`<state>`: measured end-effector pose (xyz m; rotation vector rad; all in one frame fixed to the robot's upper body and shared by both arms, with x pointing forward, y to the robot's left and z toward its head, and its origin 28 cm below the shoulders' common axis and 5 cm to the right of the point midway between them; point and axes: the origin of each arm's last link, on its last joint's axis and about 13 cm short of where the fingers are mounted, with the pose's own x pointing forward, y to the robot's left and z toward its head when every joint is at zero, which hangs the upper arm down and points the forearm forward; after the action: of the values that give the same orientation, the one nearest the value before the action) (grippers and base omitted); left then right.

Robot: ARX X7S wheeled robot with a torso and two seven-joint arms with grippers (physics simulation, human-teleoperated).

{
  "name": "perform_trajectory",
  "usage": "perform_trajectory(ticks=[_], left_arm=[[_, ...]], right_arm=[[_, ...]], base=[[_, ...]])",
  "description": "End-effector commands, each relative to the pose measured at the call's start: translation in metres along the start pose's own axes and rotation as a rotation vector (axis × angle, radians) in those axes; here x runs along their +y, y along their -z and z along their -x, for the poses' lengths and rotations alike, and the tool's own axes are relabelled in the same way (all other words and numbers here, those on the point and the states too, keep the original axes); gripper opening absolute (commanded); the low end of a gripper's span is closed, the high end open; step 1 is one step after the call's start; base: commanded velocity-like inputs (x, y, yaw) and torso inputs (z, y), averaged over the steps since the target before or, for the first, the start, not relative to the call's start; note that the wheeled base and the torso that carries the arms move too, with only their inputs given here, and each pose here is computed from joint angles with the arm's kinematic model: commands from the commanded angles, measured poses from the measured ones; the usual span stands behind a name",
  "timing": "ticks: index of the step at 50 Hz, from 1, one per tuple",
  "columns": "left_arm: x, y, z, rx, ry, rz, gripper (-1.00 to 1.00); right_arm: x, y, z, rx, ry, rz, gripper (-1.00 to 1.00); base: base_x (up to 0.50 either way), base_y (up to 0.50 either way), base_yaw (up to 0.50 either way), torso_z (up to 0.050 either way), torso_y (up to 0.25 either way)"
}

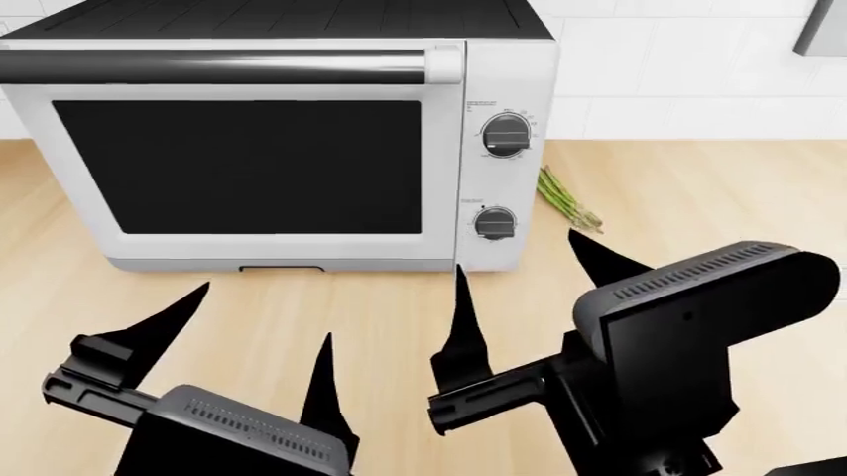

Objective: Pick the boxed food and honey bottle from the counter and place them in the cabinets closest to them.

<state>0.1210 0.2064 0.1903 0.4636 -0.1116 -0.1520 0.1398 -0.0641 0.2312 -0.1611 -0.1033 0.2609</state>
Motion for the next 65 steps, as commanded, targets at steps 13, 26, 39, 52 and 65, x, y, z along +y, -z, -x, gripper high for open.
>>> perform_trajectory(ticks=[13,26,39,52,65], left_arm=[[0.0077,-0.0005,0.0005,0.009,-0.043,0.007,1.0],[0.0057,-0.0004,0.0003,0.005,-0.032,0.007,1.0],[0.0045,-0.0001,0.0002,0.004,-0.028,0.005,1.0],[0.0037,-0.0012,-0.0009,0.003,-0.028,0.004,1.0],[0.004,-0.0026,-0.0019,0.0,-0.027,0.001,1.0]], right_arm=[[0.0008,0.0051,0.0048,0.04,-0.011,0.001,1.0],[0.0019,0.006,0.0052,0.049,-0.019,-0.006,1.0],[0.0006,0.0078,0.0072,-0.012,-0.034,0.018,1.0],[-0.0018,0.012,0.009,0.02,-0.063,-0.033,1.0],[-0.0047,0.0124,0.0097,0.023,-0.055,-0.037,1.0]], base=[[-0.5,0.0,0.0,0.0,0.0],[-0.5,0.0,0.0,0.0,0.0],[-0.31,0.0,0.0,0.0,0.0],[-0.07,-0.46,0.0,0.0,0.0],[-0.16,-0.5,0.0,0.0,0.0]])
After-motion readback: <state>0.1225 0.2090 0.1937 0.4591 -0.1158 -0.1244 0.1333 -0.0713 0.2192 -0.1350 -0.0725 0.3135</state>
